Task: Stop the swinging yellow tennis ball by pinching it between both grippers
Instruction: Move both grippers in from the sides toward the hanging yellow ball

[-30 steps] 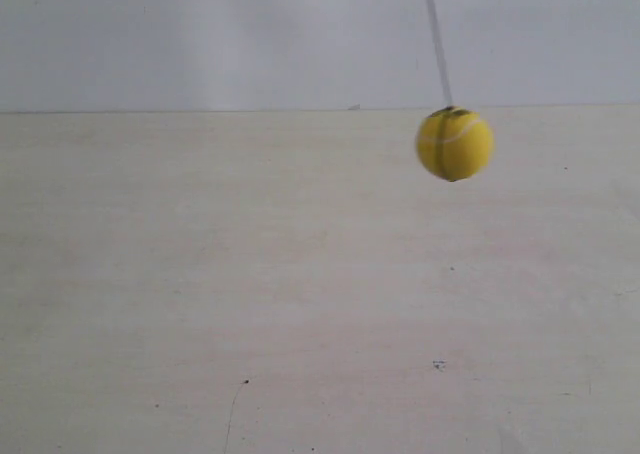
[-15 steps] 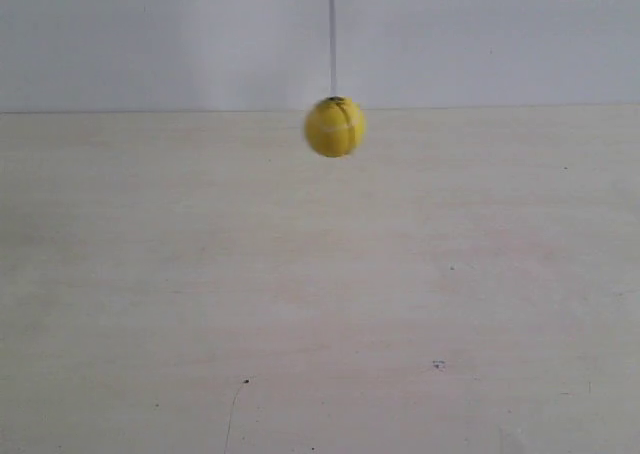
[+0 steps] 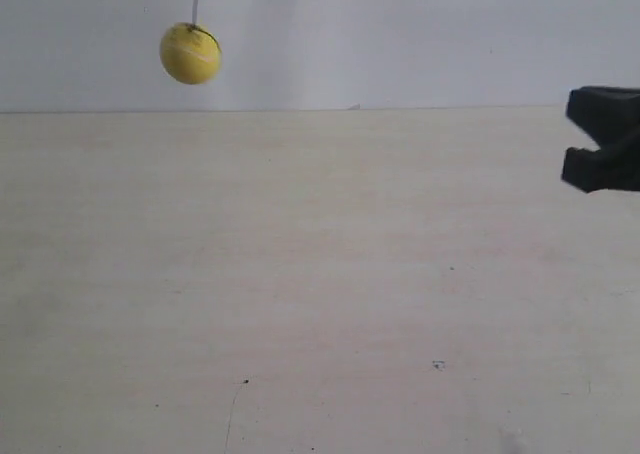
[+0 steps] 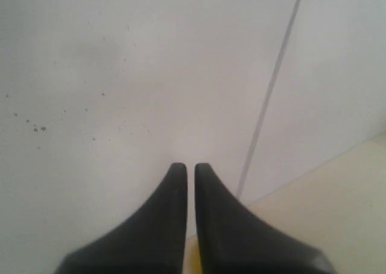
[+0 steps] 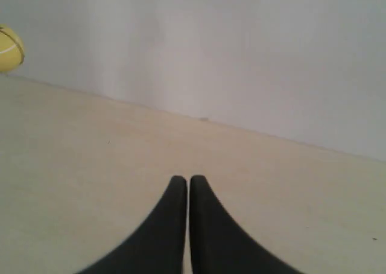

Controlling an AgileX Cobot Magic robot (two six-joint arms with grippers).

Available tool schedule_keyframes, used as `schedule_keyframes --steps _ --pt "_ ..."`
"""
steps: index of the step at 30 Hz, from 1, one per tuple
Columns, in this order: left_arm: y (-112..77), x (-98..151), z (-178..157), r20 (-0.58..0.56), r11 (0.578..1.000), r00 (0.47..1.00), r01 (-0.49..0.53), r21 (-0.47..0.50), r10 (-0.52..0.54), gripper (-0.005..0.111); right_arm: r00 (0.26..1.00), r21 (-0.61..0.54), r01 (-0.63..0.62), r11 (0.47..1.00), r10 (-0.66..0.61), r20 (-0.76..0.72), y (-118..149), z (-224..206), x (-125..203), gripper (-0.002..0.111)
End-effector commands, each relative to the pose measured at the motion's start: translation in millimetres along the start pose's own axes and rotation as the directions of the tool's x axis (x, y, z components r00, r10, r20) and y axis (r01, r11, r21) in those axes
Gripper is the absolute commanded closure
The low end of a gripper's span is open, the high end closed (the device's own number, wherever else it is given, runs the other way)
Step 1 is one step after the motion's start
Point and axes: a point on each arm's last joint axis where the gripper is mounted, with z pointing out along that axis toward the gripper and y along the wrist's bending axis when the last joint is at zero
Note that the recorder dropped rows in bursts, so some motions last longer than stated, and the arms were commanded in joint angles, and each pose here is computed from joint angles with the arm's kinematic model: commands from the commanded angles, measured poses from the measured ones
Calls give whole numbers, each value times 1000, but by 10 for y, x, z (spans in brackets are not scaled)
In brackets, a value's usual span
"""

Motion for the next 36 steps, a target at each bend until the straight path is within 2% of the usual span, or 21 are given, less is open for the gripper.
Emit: schedule_keyframes --steps 1,3,5,7,10,15,18,22,36 --pt "81 173 171 -47 999 999 17 30 -16 102 996 -121 78 990 -81 -20 17 273 222 108" --pt "93 280 234 -70 998 997 17 64 -13 102 996 -135 92 986 -94 -8 -4 386 326 108" --pt "71 440 319 -96 988 995 30 154 -16 102 996 -75 93 993 -94 2 -97 523 441 108" --pt "31 666 401 -146 961 989 46 273 -6 102 991 -73 127 989 -130 -41 -168 705 530 108" --pt "29 927 483 -206 935 978 92 342 -20 102 982 -86 154 984 -162 -96 -256 943 569 108" --pt "16 1268 568 -254 892 967 133 431 -22 102 981 -176 162 971 -178 -79 -235 1106 594 108" --pt "-4 1406 612 -240 870 971 134 474 -19 102 985 -285 163 944 -172 -8 -150 1140 492 108" --pt "-78 1486 686 -219 863 975 90 497 24 102 987 -400 148 905 -158 7 -91 1207 380 108" --pt "-73 1477 691 -206 866 978 82 493 25 102 989 -425 132 896 -147 -3 -141 1402 439 108"
